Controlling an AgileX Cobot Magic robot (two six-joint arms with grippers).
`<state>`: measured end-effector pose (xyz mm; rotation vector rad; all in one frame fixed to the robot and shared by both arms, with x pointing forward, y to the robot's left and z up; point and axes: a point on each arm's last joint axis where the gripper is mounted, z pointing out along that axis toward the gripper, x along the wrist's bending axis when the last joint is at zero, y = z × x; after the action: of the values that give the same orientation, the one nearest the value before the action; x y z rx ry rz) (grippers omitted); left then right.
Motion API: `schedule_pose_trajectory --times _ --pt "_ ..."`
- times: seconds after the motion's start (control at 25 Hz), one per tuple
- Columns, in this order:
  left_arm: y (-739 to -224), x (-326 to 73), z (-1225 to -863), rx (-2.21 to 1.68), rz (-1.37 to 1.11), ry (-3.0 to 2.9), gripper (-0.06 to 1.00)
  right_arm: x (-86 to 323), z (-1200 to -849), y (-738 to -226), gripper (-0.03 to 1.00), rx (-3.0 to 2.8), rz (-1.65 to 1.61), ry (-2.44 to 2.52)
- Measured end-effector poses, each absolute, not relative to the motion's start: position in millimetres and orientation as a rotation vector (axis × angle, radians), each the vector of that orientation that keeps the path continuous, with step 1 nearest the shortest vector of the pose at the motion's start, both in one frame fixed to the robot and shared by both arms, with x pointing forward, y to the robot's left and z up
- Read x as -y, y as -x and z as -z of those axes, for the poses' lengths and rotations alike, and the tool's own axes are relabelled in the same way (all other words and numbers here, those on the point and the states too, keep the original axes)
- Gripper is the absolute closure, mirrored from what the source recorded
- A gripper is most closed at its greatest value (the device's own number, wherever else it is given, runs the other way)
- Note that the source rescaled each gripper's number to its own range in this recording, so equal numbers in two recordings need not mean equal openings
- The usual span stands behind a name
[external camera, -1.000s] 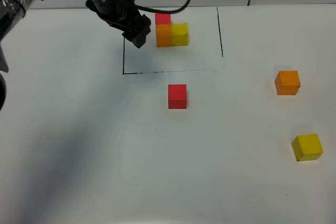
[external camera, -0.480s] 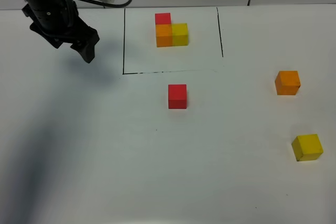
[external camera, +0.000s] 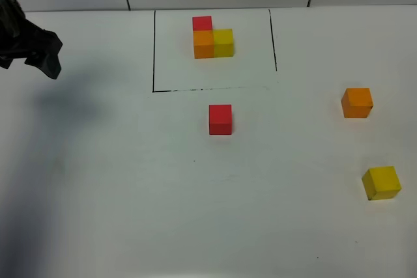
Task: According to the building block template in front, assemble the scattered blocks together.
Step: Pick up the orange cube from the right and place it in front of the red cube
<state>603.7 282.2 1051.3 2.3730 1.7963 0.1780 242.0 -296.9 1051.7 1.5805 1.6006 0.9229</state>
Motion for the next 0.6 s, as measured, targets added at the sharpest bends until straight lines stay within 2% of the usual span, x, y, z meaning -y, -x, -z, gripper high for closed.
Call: schedule_pose_trajectory --times 0.36,0.6 --pt "-527 -289 -1073 -1.830 -0.327 -2.231 0.13 297 -1052 -242 0.24 -1.601 -0.925 -1.581" --pt "-470 -291 -1107 -1.777 -0.488 -2.087 0.13 296 -1052 -242 0.24 -1.603 -0.932 -1.583"
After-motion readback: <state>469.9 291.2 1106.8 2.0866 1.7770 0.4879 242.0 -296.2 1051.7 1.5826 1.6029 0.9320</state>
